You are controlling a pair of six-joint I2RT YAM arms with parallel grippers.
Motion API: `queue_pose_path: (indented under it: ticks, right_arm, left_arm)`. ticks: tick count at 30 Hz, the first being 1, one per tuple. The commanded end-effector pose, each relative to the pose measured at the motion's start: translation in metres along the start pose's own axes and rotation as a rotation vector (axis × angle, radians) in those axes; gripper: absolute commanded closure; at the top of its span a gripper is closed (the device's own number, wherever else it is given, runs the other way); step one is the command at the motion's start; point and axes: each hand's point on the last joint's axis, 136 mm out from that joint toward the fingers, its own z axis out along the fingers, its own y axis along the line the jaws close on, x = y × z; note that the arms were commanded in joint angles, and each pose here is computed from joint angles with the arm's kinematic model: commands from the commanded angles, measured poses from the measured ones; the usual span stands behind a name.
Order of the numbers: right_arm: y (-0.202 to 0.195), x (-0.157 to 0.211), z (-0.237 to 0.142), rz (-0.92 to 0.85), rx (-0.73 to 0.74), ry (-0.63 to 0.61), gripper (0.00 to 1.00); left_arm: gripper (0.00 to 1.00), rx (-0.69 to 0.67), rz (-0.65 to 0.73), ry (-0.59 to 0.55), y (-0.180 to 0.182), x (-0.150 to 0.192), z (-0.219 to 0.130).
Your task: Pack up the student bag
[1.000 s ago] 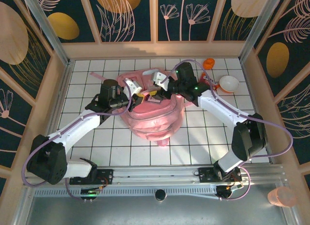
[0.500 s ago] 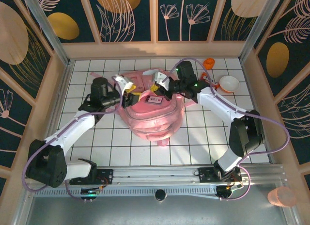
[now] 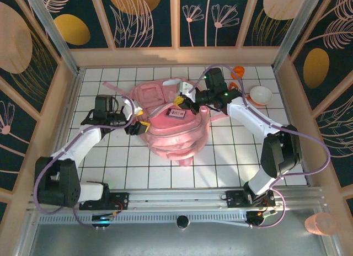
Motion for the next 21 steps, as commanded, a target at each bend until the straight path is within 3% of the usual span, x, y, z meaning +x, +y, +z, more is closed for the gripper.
queue_pose_path:
  ticks: [1,9,15,21]
  right_arm:
    - [-0.008,-0.022,-0.011,-0.057,0.010,-0.047,1.00]
    - [-0.004,-0.020,-0.010,-0.047,-0.005,-0.048,1.00]
    - [-0.006,-0.019,-0.009,-0.031,0.013,-0.048,1.00]
    - [-0.011,-0.010,-0.007,-0.009,0.047,-0.019,1.00]
  left_arm:
    - [0.26,0.090,0.118,0.046,-0.008,0.009,0.002]
    - [0.32,0.134,0.127,0.049,0.001,0.014,0.016]
    - [0.47,0.241,0.110,0.012,-0.013,0.007,0.016]
    - [0.66,0.237,0.115,-0.006,-0.020,0.004,0.010]
